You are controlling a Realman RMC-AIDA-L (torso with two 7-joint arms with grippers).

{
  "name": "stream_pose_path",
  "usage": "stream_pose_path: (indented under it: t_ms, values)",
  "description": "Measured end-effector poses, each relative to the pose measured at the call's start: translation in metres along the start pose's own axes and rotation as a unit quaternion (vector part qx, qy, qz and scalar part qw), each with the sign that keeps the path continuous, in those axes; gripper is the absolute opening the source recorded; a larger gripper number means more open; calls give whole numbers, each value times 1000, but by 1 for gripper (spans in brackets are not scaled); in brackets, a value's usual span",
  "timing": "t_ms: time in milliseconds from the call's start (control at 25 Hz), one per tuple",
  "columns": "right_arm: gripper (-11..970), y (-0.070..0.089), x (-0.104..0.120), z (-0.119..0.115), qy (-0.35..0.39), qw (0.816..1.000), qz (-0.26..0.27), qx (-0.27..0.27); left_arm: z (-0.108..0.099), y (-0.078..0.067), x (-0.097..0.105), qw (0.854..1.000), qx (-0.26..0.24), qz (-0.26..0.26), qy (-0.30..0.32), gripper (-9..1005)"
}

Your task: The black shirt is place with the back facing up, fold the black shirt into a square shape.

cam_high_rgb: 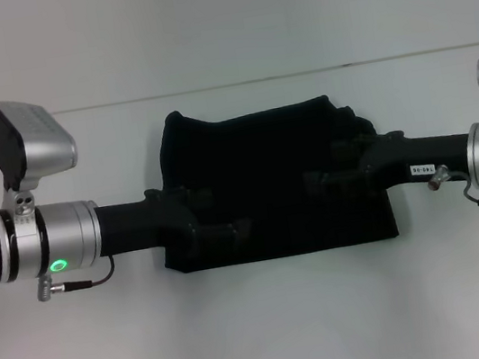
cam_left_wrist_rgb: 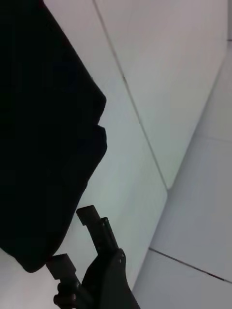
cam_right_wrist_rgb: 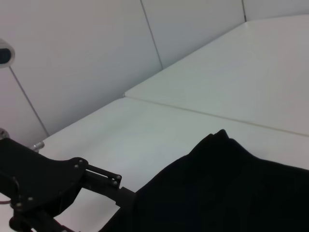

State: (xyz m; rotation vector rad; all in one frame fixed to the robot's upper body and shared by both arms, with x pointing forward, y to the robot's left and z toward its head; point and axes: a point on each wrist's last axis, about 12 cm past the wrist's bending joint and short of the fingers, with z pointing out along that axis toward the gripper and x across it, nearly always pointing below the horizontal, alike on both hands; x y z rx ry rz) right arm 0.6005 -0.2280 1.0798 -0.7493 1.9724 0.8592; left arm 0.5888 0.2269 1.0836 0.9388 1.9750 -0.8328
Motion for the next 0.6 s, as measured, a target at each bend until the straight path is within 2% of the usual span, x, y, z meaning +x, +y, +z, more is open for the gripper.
stream_pose_path:
  t_ms: [600]
  values:
    - [895, 0, -5, 2, 12, 1000, 2, -6, -1, -1, -1, 1000, 7, 3, 7, 860]
